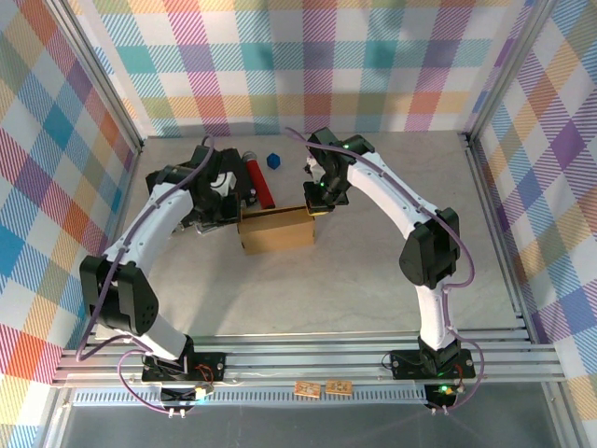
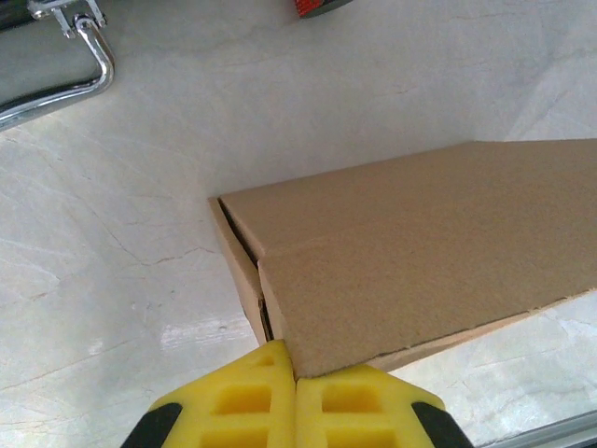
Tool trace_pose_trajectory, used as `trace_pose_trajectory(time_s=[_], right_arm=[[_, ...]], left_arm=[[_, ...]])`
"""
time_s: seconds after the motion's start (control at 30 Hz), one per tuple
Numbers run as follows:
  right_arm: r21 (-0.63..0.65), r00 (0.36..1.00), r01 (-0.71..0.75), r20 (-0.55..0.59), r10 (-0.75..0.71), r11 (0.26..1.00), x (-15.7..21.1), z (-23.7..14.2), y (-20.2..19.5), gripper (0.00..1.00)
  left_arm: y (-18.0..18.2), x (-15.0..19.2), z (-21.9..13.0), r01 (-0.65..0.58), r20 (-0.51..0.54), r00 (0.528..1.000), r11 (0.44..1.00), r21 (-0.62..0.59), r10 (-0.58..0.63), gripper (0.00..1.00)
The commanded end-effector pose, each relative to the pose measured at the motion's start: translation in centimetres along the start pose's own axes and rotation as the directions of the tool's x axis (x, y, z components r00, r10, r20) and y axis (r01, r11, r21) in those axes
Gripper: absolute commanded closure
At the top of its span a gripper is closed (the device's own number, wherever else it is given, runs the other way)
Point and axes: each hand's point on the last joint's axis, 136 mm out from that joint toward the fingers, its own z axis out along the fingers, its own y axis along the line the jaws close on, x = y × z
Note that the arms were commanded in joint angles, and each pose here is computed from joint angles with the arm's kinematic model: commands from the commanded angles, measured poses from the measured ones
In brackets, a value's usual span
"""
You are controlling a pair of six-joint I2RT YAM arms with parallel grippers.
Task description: Fold the paper box
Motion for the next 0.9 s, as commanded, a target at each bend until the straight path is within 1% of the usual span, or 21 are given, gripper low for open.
trace_pose_trajectory(time_s=[0.0, 0.3, 0.53, 0.73, 0.87], right_arm=[[0.019, 1.0, 0.017, -0.012, -0.017, 1.0, 0.6, 1.1, 0.2, 1.0], [0.054, 0.996, 0.068, 0.051, -0.07, 0.996, 1.0, 1.0, -0.2, 1.0], [0.045, 0.995, 0.087, 0.049, -0.089, 0.995, 1.4, 0.9, -0.1, 1.0], [0.022, 0.996, 0.074, 0.052, -0.075, 0.997, 1.3, 0.2, 0.5, 1.0], [-0.008, 0.996, 0.053, 0.067, -0.053, 0.999, 1.1, -0.9, 1.1, 0.94]], left_arm=[[-0.2, 1.2, 0.7, 0.019, -0.019, 1.0, 0.999, 0.033, -0.019, 1.0], [0.3, 2.3, 1.7, -0.034, 0.018, 0.999, 0.999, -0.004, 0.034, 1.0], [0.6, 3.3, 2.2, -0.086, 0.051, 0.995, 0.994, -0.067, 0.089, 1.0], [1.1, 3.9, 2.6, -0.108, 0.073, 0.991, 0.988, -0.114, 0.116, 1.0], [1.2, 4.1, 2.7, -0.121, 0.075, 0.988, 0.983, -0.138, 0.132, 1.0]])
